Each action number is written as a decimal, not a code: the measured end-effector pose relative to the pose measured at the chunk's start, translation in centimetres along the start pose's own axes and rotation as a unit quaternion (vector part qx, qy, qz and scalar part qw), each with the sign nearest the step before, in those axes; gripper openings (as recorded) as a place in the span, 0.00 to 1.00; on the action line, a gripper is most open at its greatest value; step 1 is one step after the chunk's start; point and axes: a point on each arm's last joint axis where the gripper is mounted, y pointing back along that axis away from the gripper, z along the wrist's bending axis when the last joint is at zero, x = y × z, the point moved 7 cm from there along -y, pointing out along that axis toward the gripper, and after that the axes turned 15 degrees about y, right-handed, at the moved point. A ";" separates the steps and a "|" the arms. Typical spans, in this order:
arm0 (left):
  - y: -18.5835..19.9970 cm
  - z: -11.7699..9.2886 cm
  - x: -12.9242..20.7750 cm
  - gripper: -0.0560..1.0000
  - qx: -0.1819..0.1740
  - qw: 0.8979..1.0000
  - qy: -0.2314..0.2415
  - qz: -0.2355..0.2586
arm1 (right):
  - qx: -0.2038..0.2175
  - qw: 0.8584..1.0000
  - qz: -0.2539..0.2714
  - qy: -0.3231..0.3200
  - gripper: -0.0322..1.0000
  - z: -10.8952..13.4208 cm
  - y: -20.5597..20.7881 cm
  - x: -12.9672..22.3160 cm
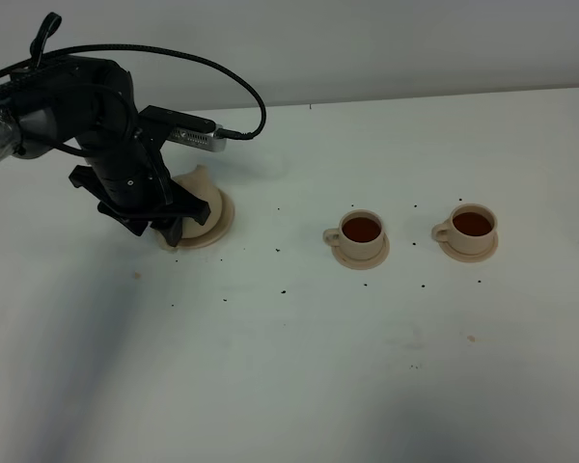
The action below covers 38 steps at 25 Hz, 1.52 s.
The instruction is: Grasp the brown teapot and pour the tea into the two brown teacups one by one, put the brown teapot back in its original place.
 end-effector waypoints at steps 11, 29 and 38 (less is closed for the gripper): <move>6.0 0.9 2.9 0.48 -0.017 0.999 -0.002 0.034 | 0.000 1.000 0.000 0.000 0.36 0.0 0.0 0.0; 11.1 1.9 16.9 0.43 -0.004 0.997 0.058 0.058 | 0.000 1.000 0.000 0.000 0.36 0.0 0.0 0.0; 10.3 2.2 25.6 0.43 0.019 0.996 0.092 0.004 | 0.000 1.000 0.000 0.000 0.36 0.0 0.0 0.0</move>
